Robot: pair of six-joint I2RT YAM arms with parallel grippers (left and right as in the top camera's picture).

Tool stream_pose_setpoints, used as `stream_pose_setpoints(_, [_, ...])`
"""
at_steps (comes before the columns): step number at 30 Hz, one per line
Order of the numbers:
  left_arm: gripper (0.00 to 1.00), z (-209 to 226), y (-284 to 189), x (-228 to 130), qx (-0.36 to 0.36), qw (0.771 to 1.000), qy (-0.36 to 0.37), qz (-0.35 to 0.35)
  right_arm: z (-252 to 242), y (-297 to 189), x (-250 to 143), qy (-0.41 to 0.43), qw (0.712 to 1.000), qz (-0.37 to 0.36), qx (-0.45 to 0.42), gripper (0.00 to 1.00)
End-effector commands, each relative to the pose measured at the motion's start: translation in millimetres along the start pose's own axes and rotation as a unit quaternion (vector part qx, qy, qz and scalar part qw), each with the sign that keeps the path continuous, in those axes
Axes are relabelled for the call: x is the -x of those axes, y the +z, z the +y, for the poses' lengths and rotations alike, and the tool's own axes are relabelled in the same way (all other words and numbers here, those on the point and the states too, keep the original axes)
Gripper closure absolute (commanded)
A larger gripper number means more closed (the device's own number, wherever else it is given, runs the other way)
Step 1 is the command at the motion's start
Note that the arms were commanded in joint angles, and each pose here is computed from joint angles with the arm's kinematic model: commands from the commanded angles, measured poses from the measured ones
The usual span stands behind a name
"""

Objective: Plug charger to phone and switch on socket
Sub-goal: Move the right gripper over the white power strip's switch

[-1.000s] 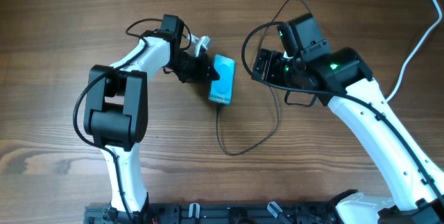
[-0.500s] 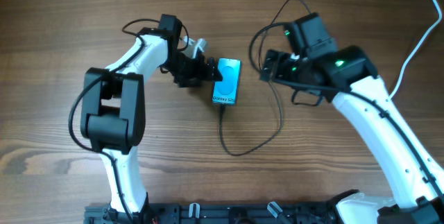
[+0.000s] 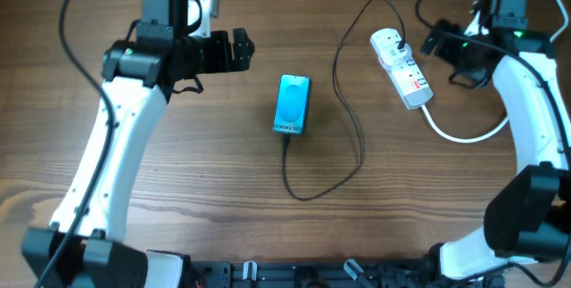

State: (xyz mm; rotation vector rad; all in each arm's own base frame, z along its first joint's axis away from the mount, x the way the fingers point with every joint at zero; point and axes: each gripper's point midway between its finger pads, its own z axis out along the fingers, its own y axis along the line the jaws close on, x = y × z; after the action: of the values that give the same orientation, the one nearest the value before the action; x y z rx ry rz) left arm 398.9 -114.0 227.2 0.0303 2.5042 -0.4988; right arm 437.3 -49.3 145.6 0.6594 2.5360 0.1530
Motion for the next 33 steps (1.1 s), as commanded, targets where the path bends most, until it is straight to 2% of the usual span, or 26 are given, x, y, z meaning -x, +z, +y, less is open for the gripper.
stream_pose_setpoints(1, [0.00,9.7,3.8,-0.1,0.027,1.000,-0.010,0.000,-3.1,26.8,14.3,-0.047,0.999,-0.017,-0.019,0.11])
stream_pose_setpoints(2, [0.00,9.9,4.3,-0.3,0.027,1.000,-0.010,0.000,0.9,35.8,12.9,-0.073,0.997,-0.012,-0.008,0.18])
stream_pose_setpoints(3, [0.00,9.9,4.3,-0.3,0.027,1.000,-0.010,0.000,0.4,44.1,11.5,-0.091,0.996,-0.007,-0.010,0.00])
stream_pose_setpoints(7, [0.00,9.9,4.3,-0.3,0.027,1.000,-0.011,0.000,-19.5,77.3,5.5,-0.111,0.992,0.007,-0.056,0.00])
stream_pose_setpoints(19, [0.00,9.9,4.3,-0.3,0.027,1.000,-0.011,0.000,-32.4,126.5,-20.7,-0.118,0.989,0.054,-0.066,0.00])
stream_pose_setpoints(33, [0.00,9.9,4.3,-0.3,0.027,1.000,-0.011,0.000,-13.0,140.5,-33.8,-0.112,0.991,0.076,-0.001,0.00])
